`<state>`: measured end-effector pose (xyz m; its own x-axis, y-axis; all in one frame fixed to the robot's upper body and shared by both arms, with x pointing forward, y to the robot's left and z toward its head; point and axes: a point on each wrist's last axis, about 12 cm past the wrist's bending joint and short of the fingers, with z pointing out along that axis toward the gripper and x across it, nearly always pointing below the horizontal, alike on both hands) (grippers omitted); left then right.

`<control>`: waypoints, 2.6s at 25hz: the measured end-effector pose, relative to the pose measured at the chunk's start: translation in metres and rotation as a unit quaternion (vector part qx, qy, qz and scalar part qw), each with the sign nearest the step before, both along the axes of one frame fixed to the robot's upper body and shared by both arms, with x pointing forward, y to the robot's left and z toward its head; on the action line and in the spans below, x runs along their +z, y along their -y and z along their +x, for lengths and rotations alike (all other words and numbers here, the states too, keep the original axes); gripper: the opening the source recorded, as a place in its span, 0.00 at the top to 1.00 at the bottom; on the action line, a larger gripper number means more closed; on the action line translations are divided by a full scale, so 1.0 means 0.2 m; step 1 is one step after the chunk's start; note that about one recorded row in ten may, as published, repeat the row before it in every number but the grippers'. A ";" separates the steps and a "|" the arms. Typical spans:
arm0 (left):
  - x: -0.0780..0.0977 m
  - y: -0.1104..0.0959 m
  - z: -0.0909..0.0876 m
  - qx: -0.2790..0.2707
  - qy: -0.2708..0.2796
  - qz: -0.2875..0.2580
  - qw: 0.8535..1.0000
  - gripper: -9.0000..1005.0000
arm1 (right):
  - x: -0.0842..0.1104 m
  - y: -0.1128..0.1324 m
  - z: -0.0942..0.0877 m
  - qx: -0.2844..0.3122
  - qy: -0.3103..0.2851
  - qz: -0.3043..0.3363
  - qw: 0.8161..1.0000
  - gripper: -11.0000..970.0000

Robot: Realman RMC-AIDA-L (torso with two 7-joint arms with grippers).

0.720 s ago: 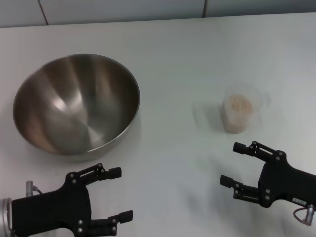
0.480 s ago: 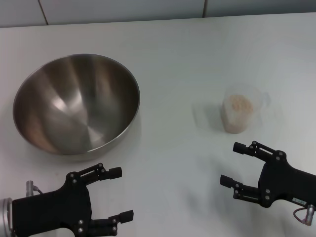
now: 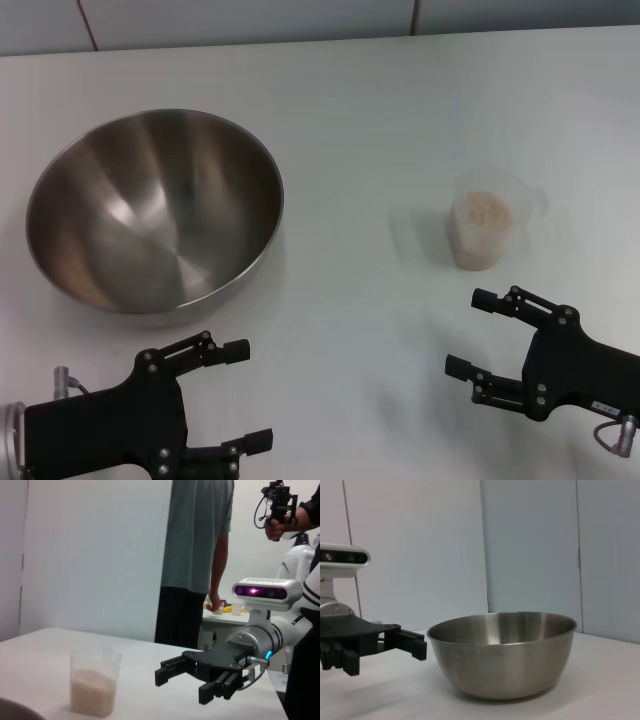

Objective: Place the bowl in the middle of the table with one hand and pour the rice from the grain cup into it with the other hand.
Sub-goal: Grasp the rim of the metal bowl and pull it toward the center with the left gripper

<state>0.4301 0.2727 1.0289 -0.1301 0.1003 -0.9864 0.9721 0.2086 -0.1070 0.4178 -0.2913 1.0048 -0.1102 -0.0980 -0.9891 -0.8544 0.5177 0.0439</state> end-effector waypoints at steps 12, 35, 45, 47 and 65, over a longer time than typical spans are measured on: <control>0.10 -0.04 0.07 0.087 0.051 -0.079 0.992 0.14 | 0.00 -0.01 0.01 0.002 0.002 0.000 1.000 0.15; 0.15 -0.27 0.42 0.375 0.055 -0.093 0.921 0.17 | 0.01 -0.01 0.02 0.002 0.005 0.002 1.000 0.15; 0.27 -0.34 0.58 0.348 -0.049 0.004 0.936 0.18 | 0.01 -0.01 0.02 0.001 0.007 0.002 1.000 0.15; 0.29 -0.35 0.60 0.347 -0.066 0.028 0.935 0.18 | 0.01 -0.01 0.02 0.001 0.007 0.002 1.000 0.15; 0.43 -0.30 0.74 0.297 -0.152 0.243 0.911 0.20 | 0.01 -0.01 0.02 -0.001 0.007 0.004 1.000 0.15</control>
<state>0.5779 0.3331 1.1141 -0.5640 0.3371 -0.7539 0.6125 0.7831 -0.1080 0.4226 -0.2895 1.0070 -0.0973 -0.0906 -0.9911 -0.8540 0.5190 0.0364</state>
